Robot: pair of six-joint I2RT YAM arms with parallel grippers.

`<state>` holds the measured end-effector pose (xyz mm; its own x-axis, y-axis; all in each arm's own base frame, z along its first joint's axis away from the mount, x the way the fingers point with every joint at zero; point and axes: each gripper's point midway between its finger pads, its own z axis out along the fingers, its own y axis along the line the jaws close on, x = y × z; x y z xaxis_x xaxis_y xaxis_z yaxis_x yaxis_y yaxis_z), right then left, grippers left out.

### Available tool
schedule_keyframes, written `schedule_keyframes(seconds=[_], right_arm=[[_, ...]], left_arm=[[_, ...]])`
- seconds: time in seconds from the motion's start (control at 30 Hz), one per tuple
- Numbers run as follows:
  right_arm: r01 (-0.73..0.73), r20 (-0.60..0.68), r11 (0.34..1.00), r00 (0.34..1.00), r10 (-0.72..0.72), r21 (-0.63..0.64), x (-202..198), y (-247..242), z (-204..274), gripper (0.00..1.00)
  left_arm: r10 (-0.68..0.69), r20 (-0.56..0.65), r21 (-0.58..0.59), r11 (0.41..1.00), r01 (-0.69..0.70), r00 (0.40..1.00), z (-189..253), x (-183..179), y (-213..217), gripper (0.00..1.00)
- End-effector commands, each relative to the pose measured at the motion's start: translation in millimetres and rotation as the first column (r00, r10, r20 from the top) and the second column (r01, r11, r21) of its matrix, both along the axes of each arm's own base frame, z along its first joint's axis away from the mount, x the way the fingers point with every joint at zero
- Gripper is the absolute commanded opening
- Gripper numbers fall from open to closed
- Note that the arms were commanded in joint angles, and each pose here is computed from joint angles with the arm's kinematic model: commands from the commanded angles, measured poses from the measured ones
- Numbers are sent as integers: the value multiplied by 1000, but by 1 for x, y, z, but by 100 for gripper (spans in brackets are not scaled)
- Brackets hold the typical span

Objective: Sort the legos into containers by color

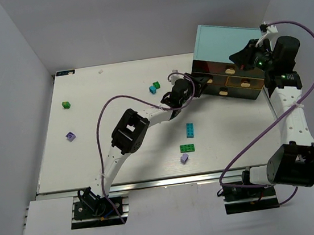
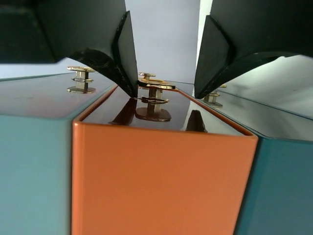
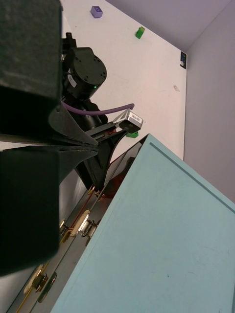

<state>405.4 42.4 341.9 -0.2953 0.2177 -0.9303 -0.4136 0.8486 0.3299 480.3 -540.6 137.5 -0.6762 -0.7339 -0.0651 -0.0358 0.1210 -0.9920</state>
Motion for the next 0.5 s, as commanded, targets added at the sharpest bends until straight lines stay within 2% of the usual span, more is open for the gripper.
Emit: schedule_keyframes(seconds=[0.0,0.27,0.3,0.47], right_arm=[[2,54,1000,999,-2,-9,-7,-1,16,0],[1,52,1000,999,0,-10,-8,0,15,0],[4,51,1000,999,-3,-10,-8,-1,14,0],[2,50,1000,999,-1,-10,-9,-1,14,0]], left_arm=[[58,3,-25,998,-58,998,17,9,1,58],[51,-4,-51,997,-51,999,15,5,3,36],[50,1,-60,997,-50,999,17,4,4,30],[27,1,-67,997,-27,1000,18,-10,12,23]])
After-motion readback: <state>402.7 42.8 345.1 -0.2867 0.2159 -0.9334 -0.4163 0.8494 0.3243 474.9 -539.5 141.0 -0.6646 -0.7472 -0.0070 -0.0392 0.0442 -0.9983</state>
